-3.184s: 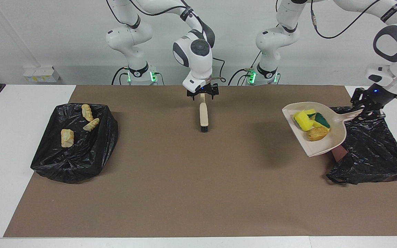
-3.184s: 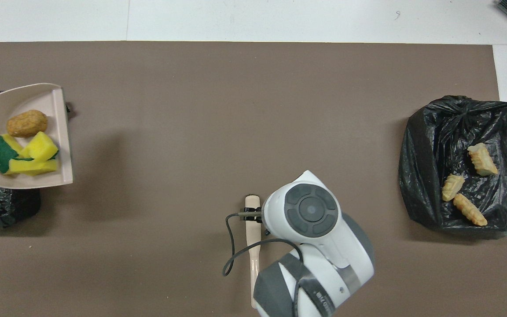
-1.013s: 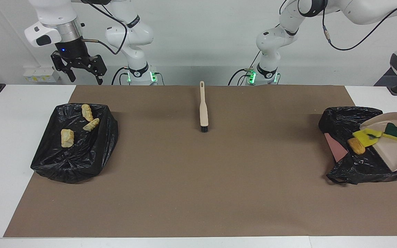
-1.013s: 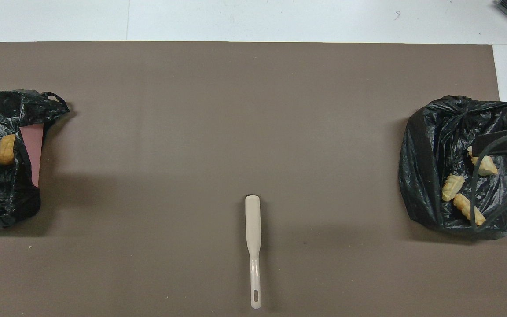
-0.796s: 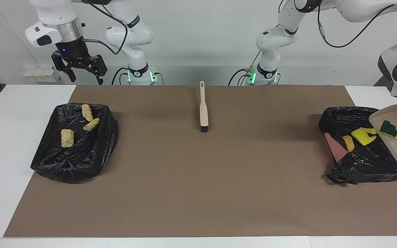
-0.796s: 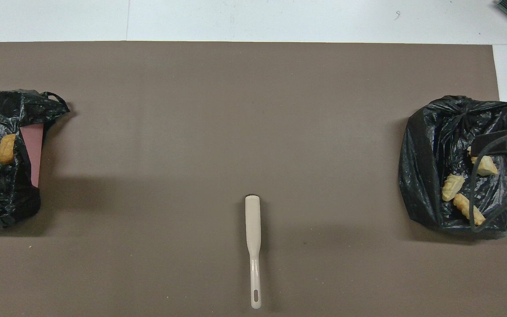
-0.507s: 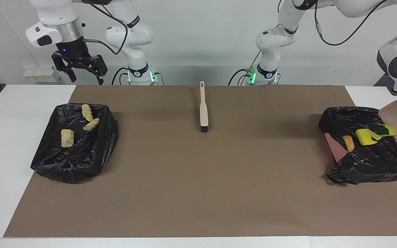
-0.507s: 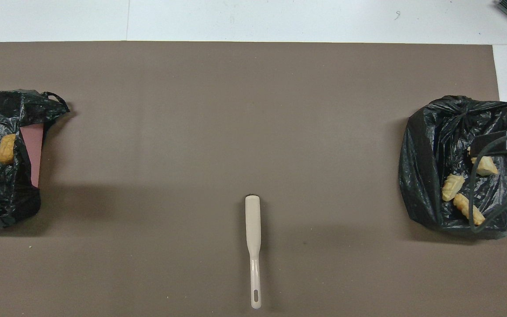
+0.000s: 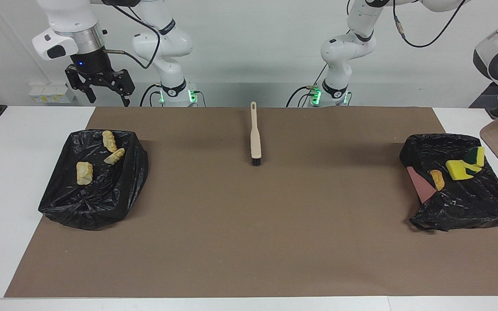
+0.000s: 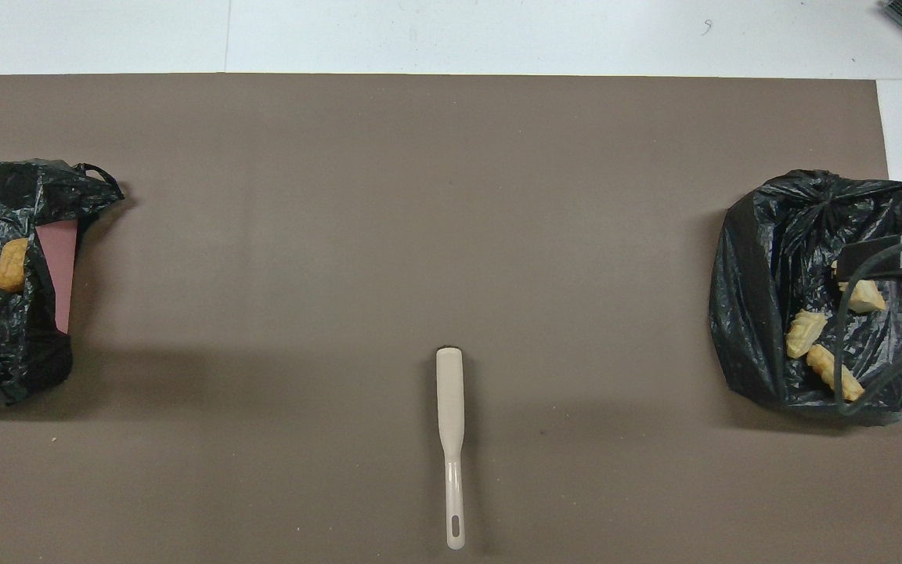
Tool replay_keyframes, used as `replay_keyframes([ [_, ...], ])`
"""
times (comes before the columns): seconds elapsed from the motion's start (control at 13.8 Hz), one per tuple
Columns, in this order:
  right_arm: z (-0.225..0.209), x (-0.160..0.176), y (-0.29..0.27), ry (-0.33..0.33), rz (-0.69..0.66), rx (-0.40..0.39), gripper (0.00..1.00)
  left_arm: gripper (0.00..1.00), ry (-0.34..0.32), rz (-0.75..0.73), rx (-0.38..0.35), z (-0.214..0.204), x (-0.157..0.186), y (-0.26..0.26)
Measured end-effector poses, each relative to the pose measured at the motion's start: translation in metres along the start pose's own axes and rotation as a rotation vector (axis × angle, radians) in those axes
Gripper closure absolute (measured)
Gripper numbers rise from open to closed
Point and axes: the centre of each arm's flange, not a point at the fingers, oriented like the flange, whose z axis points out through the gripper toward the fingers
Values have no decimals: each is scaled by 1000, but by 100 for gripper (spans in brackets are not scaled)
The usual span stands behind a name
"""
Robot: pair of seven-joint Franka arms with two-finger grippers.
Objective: Sweep and dump trash in bin
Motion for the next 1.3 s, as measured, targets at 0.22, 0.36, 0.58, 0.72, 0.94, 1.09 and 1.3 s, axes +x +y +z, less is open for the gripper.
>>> replay_keyframes([
  [0.22,0,-3,-2,-23,3,75,0,68,59,-17,20,-23,2,0],
  [0.36,0,-2,3,-22,-21,68,0,68,148,-40,33,-33,8,-1],
  [0.58,1,-2,3,-23,-25,64,0,68,222,-58,49,-58,21,-6],
  [0.72,2,-2,3,-25,-25,64,0,68,271,-66,55,-76,32,-9],
  [0.94,2,-2,3,-25,-25,63,0,68,358,-95,32,-98,51,-10],
  [1.09,2,-2,5,-26,-23,63,0,68,431,-146,-1,-111,62,-7],
  [1.3,3,-2,10,-26,-14,51,0,68,515,-198,-69,-136,78,1],
])
